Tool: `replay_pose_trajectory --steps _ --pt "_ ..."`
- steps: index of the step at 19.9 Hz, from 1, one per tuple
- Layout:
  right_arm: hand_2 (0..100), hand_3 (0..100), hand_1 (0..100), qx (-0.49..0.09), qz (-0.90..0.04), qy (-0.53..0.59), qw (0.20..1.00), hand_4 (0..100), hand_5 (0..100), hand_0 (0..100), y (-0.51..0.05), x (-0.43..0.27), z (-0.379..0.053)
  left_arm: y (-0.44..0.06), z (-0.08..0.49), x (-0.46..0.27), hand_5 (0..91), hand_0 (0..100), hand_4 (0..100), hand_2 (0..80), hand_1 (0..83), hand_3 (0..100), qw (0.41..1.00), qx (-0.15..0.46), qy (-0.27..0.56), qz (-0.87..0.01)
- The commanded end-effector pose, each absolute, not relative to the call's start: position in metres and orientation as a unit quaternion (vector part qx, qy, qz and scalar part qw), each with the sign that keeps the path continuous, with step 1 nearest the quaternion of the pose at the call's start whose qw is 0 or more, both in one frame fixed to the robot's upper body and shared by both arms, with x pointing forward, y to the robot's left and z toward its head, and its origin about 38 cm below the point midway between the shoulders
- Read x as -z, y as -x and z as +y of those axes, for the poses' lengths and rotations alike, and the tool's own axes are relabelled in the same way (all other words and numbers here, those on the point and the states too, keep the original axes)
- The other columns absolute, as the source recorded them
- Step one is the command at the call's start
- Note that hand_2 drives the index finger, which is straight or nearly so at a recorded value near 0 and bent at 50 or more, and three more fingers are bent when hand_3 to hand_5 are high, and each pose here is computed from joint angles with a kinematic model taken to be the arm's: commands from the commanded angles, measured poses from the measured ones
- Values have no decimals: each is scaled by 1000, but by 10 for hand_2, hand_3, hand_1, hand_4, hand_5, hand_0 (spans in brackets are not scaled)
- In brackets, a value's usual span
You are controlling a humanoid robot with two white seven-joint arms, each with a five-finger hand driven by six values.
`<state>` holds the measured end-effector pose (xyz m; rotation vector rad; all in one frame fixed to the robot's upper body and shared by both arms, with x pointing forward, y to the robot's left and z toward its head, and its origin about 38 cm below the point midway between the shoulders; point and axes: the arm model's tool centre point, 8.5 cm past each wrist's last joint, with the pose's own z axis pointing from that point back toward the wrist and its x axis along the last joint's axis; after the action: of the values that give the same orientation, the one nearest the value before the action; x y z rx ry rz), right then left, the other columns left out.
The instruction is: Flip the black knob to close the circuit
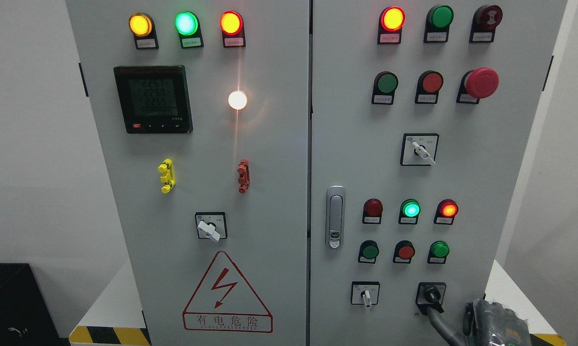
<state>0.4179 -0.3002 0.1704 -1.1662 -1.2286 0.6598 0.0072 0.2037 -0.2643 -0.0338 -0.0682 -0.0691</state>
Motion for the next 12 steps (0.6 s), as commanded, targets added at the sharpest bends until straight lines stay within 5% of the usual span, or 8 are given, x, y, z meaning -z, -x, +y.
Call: replay_pose_trajectory --steps 1,12 --pt "866 1000 53 -303 -539 498 608 872 913 0 -419 -168 -286 -1 203 265 0 120 0 0 556 0 999 33 18 -35" --pt "860 1000 55 -302 -555 502 590 871 915 0 -400 -174 -278 -1 203 265 0 120 0 0 556 0 999 33 18 -35"
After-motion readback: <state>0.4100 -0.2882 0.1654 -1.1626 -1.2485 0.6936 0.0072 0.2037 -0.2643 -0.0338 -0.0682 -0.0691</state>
